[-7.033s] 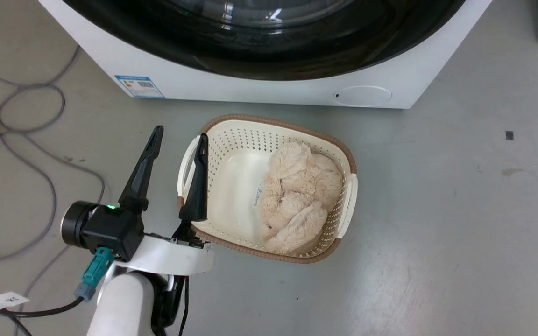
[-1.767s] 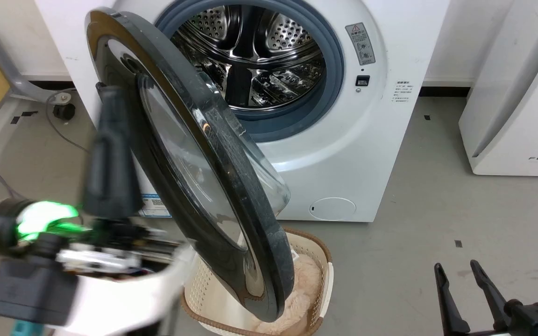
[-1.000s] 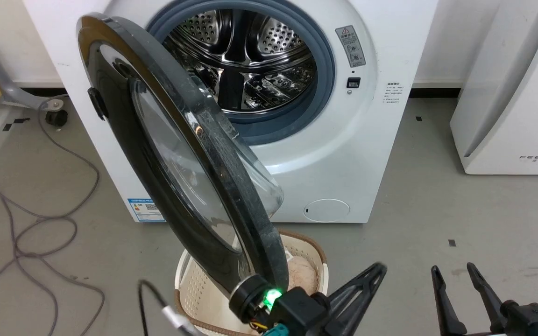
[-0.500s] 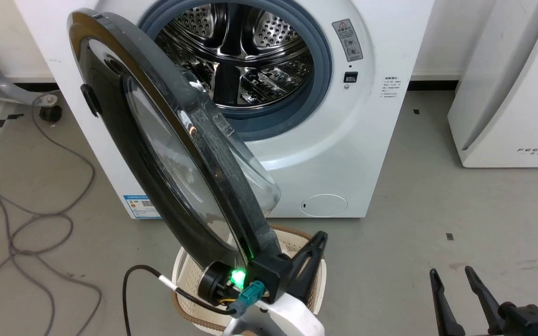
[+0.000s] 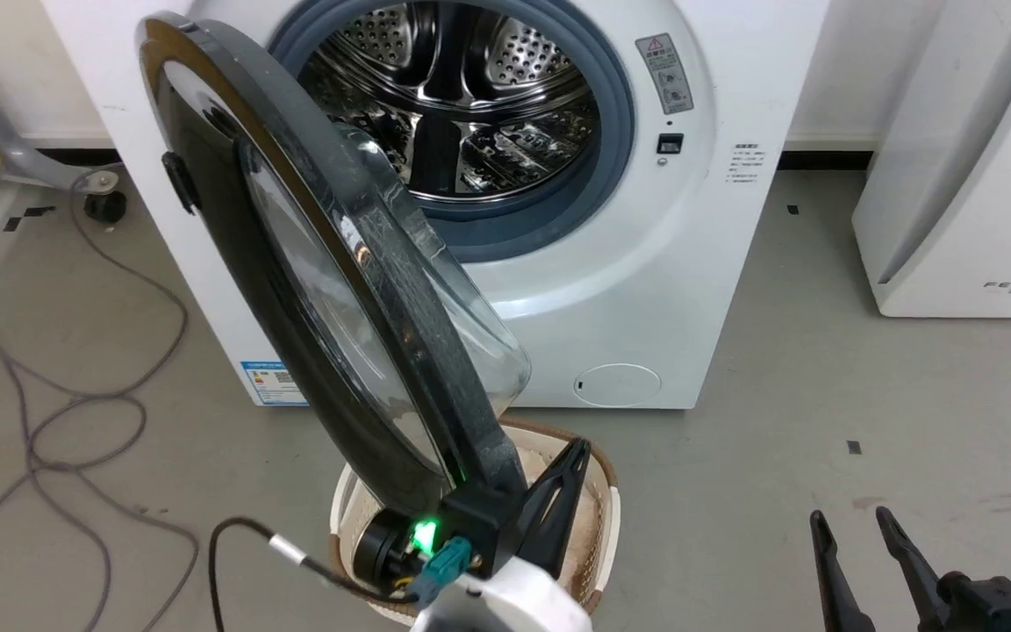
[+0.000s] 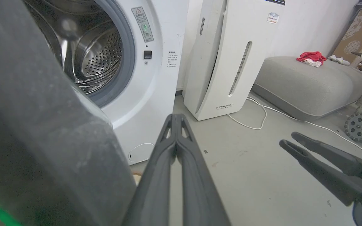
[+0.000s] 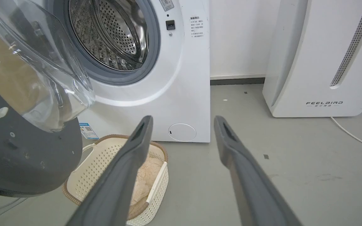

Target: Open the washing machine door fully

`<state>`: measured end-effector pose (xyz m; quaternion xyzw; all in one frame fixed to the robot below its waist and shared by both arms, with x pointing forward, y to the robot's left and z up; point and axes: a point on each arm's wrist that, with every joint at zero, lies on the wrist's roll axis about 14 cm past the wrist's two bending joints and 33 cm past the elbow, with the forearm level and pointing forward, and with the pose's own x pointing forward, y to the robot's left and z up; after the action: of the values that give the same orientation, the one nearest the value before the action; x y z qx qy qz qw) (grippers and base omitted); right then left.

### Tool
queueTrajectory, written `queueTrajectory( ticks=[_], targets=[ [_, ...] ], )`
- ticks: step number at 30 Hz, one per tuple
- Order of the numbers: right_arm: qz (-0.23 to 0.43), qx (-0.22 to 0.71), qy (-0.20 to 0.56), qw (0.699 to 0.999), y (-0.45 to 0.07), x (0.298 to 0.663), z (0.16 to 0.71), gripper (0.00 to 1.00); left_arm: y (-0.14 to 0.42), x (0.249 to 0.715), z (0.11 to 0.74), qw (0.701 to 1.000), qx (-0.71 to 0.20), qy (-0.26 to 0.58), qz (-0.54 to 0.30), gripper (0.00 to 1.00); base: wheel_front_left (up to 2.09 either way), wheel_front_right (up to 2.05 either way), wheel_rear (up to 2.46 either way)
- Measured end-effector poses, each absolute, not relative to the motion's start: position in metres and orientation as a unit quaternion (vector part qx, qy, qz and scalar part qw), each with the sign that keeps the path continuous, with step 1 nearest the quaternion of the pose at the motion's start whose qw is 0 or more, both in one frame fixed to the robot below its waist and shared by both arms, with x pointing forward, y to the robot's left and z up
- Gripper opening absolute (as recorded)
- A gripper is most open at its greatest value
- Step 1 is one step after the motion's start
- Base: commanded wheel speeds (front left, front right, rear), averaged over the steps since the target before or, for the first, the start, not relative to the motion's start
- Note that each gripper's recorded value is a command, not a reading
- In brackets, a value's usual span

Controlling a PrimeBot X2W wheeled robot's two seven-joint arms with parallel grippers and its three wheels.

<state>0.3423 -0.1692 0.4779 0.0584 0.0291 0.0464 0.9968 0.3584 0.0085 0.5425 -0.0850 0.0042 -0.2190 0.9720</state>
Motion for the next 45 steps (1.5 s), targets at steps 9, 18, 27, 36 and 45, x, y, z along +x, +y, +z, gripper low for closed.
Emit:
queueTrajectory(
  ticks=[9,18,27,36,45],
  targets=[
    [0.063,0.058,0.032,0.996,-0.159,0.348,0.477,1.00,0.035,0.337,0.530,0.979,-0.093,0.029,-0.178,0.00,0.00,0.00,0.00],
    [0.104,0.055,0.028,0.993,-0.133,0.361,0.480,1.00,0.069,0.313,0.525,0.987,-0.091,0.038,-0.130,0.00,0.00,0.00,0.00],
    [0.155,0.053,0.028,0.986,-0.099,0.375,0.483,1.00,0.121,0.296,0.534,0.995,-0.096,0.006,-0.032,0.00,0.00,0.00,0.00],
    [0.198,0.048,0.027,0.979,-0.070,0.385,0.486,1.00,0.192,0.270,0.533,0.992,-0.077,-0.015,0.094,0.00,0.00,0.00,0.00],
    [0.205,0.048,0.030,0.977,-0.065,0.385,0.486,1.00,0.284,0.258,0.533,0.978,-0.030,-0.032,0.204,0.00,0.00,0.00,0.00]
  ],
)
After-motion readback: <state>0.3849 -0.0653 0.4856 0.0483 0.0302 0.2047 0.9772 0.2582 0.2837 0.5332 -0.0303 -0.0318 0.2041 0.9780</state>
